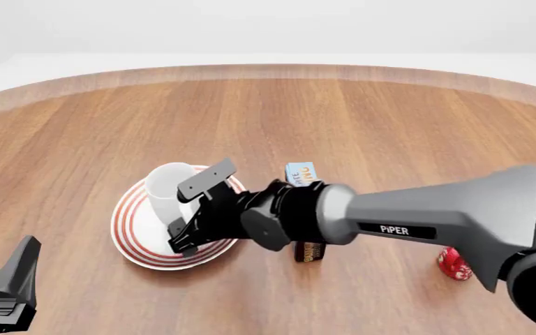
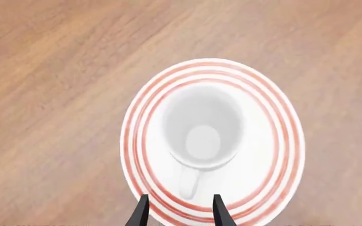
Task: Pick up the white mug and put it on the plate, and put the chocolate pudding to the right of the plate.
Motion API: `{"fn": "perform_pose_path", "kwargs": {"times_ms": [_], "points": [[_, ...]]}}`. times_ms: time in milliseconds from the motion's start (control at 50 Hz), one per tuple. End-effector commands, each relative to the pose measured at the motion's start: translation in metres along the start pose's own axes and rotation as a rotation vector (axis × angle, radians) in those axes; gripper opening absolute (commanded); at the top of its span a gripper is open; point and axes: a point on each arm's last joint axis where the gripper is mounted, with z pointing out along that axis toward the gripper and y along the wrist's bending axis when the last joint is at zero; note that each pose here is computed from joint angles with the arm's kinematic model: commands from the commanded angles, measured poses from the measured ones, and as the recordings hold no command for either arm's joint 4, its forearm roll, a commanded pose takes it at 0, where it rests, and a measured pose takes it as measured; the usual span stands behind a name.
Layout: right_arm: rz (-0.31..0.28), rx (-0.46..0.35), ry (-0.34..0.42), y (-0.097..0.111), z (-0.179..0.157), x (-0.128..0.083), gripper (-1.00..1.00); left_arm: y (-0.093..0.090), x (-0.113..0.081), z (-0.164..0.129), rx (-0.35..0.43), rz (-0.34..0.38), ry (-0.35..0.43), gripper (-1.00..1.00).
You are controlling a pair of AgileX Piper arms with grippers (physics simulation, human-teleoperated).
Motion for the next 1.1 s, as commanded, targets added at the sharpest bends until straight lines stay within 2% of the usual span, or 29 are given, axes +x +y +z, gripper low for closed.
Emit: {"fn": "perform_pose_path", "kwargs": {"times_ms": [20,1100], "points": [[-0.010,-0.002,-0.014,0.001,-0.011,-0.004,1.00,0.000,0.000,0.000,0.000,0.000,0.000,1.00],[-0.038,-0.019,-0.072,0.004,-0.061,0.008,1.00,0.000,0.000,0.000,0.000,0.000,0.000,1.00]]}}
